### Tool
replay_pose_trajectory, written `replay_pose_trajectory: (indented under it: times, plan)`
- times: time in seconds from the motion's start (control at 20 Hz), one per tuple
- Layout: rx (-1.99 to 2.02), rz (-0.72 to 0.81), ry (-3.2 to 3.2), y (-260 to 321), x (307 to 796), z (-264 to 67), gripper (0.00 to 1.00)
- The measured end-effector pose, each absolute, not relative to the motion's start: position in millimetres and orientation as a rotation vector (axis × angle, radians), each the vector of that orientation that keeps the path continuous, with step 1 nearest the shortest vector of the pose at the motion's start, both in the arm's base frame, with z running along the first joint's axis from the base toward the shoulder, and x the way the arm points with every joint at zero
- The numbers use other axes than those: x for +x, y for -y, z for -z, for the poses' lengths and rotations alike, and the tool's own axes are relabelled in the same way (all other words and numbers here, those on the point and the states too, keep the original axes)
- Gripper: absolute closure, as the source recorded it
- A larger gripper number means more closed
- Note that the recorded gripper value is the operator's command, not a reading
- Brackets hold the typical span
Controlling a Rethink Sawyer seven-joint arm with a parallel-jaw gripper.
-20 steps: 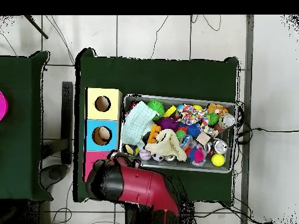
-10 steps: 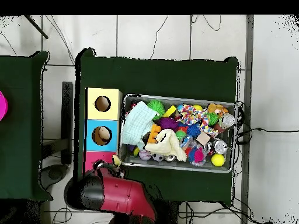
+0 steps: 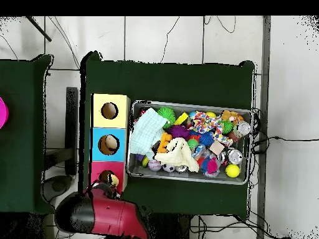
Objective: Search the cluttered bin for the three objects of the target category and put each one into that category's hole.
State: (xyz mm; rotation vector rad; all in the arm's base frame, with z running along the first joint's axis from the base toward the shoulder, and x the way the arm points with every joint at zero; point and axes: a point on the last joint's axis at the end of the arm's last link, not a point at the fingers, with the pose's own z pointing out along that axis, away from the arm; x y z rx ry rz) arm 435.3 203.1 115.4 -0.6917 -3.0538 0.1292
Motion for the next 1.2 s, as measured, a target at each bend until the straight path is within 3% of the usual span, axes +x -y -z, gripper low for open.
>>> replay_pose_trajectory:
  times: [1.2]
  plan:
    - [-0.8, -0.121, 3.035, -200.2, 435.9, -110.2, 1.0]
